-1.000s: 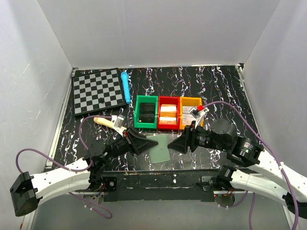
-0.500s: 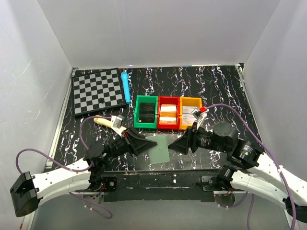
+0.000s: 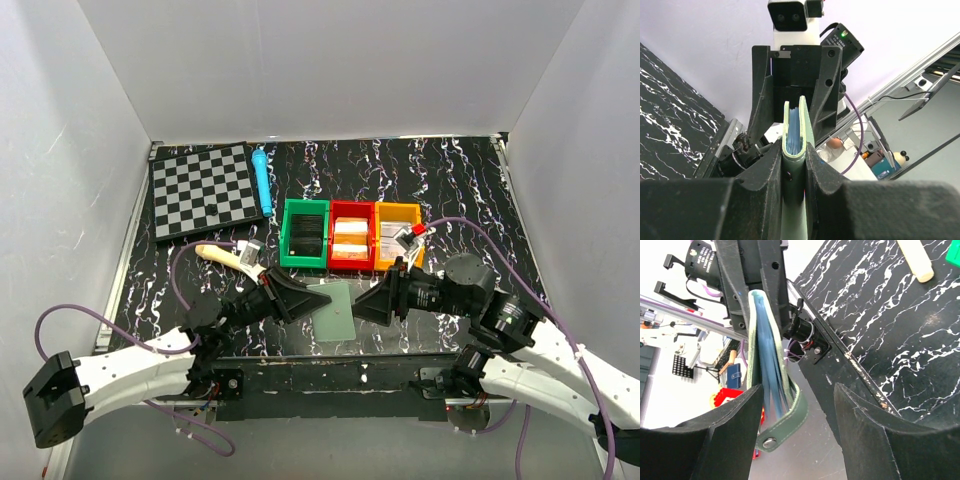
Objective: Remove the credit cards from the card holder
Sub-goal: Open the card holder.
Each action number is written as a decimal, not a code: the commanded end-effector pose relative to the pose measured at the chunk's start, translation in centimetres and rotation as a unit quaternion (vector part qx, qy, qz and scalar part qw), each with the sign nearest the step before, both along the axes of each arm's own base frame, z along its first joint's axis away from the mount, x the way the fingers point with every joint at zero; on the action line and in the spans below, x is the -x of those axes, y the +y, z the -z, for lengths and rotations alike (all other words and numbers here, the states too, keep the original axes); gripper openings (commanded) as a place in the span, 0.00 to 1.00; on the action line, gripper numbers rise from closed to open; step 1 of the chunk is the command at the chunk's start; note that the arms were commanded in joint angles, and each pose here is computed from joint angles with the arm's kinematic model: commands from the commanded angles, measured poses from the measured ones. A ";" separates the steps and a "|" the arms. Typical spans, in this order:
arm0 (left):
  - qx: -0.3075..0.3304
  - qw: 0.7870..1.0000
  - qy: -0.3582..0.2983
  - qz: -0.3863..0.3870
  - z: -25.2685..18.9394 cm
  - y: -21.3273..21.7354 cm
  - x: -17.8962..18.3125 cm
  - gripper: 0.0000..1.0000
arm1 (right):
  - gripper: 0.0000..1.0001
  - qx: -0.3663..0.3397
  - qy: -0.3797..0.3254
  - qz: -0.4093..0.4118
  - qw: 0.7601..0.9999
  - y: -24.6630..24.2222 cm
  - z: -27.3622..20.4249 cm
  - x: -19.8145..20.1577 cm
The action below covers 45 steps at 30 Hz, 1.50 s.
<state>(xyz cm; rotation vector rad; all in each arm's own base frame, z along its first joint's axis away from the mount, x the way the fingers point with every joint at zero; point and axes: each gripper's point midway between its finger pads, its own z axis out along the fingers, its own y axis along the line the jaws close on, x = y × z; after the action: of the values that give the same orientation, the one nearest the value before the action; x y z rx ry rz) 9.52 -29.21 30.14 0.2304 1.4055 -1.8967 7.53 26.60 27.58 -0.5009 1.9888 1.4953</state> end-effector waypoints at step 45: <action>0.045 0.999 -0.015 0.021 -2.2 0.6 0.9 0.00 | 0.56 -0.051 -0.007 -0.012 0.999 -0.6 -1.6 0.0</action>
<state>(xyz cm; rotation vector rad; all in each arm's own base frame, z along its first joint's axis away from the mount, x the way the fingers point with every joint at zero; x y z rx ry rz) 8.91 -29.16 31.11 0.2399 1.3646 -1.9568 7.73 25.92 28.19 -0.4799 1.9374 1.5566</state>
